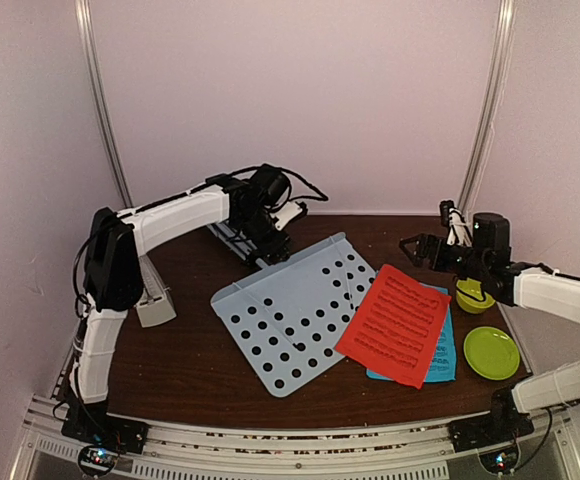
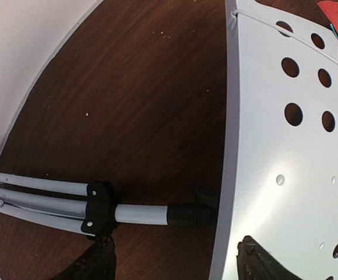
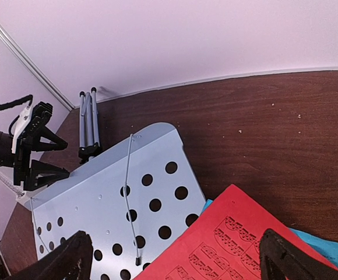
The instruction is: Set up the instrument practice props
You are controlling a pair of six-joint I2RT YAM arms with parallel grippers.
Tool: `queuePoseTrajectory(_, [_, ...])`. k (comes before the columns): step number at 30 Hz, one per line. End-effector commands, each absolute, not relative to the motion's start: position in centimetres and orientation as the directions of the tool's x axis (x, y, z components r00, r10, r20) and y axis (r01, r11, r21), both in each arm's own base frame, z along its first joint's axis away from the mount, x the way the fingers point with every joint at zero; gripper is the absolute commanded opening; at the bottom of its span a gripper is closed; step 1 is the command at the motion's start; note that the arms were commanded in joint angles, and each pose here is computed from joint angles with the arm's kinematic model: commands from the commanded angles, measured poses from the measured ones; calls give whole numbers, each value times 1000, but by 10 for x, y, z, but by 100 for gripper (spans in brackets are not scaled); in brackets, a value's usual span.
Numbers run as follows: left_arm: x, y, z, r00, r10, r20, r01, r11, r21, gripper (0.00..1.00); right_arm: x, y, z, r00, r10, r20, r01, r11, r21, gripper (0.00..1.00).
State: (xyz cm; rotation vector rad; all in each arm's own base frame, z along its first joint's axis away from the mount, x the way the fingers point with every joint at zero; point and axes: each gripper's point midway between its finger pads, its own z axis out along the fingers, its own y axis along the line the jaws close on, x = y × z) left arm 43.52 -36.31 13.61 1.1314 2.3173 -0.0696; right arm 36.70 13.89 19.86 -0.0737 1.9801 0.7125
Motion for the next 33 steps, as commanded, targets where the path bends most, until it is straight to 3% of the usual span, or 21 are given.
queuePoseTrajectory(1, [439, -376, 126, -491, 716, -496, 751, 637, 177, 71, 368, 136, 188, -525, 258, -811, -311, 829, 465, 100])
queuePoseTrajectory(16, [439, -375, 95, -523, 735, -431, 754, 635, 168, 41, 370, 149, 151, -631, 250, -735, -271, 816, 511, 100])
queuePoseTrajectory(25, [434, -368, 100, -533, 737, -416, 749, 639, 173, 9, 360, 170, 138, -668, 210, -714, -310, 793, 524, 100])
queuePoseTrajectory(33, [438, -357, 137, -539, 701, -467, 703, 680, 209, 0, 347, 191, 121, -711, 160, -685, -343, 771, 536, 100])
